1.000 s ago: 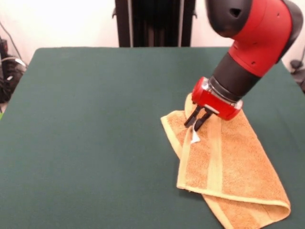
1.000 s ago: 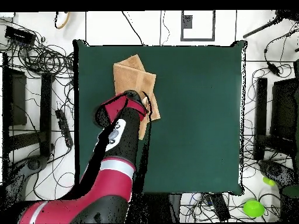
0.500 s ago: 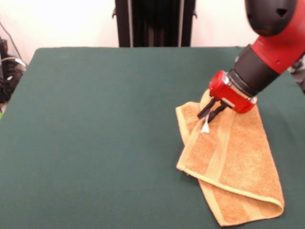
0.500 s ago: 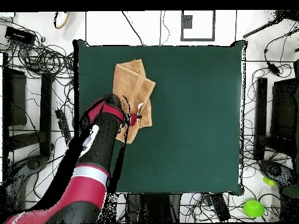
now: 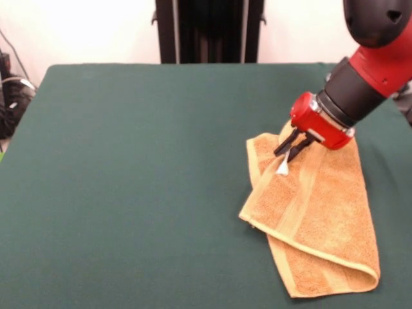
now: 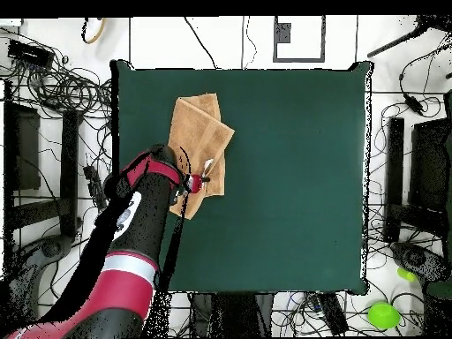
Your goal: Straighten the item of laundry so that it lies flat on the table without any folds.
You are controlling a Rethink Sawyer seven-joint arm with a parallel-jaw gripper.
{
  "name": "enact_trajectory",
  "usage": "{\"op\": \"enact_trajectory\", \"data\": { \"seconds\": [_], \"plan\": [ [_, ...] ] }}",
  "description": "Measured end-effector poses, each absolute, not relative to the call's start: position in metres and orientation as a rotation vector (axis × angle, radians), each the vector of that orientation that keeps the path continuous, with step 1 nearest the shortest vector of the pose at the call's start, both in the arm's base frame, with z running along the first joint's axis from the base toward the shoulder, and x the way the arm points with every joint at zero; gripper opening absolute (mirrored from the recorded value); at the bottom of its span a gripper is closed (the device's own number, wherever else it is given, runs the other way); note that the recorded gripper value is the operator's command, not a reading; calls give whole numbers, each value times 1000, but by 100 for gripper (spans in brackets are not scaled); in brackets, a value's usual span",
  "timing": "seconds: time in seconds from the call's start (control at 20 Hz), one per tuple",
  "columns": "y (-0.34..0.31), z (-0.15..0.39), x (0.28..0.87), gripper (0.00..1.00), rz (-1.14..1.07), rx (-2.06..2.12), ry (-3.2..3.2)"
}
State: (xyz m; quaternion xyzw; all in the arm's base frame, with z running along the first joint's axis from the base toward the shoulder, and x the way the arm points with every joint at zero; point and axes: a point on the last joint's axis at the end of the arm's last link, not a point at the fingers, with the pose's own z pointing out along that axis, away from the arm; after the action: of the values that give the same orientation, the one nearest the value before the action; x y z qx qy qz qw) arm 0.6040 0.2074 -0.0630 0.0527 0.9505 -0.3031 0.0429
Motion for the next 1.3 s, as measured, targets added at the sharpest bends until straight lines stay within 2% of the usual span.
{"op": "enact_trajectory", "data": {
  "seconds": [0.15, 0.2, 0.5, 0.55, 0.95, 1.0, 1.3],
  "plan": [
    [207, -63, 604, 0, -928, 163, 2907],
    [205, -62, 604, 100, -935, 163, 2906],
    [191, -52, 605, 100, -970, 176, 2885],
    [191, -55, 602, 0, -959, 170, 2885],
    [199, -65, 595, 0, -919, 108, 2863],
    [197, -64, 594, 100, -927, 97, 2854],
    [183, -53, 594, 100, -963, 111, 2834]
  ]
}}
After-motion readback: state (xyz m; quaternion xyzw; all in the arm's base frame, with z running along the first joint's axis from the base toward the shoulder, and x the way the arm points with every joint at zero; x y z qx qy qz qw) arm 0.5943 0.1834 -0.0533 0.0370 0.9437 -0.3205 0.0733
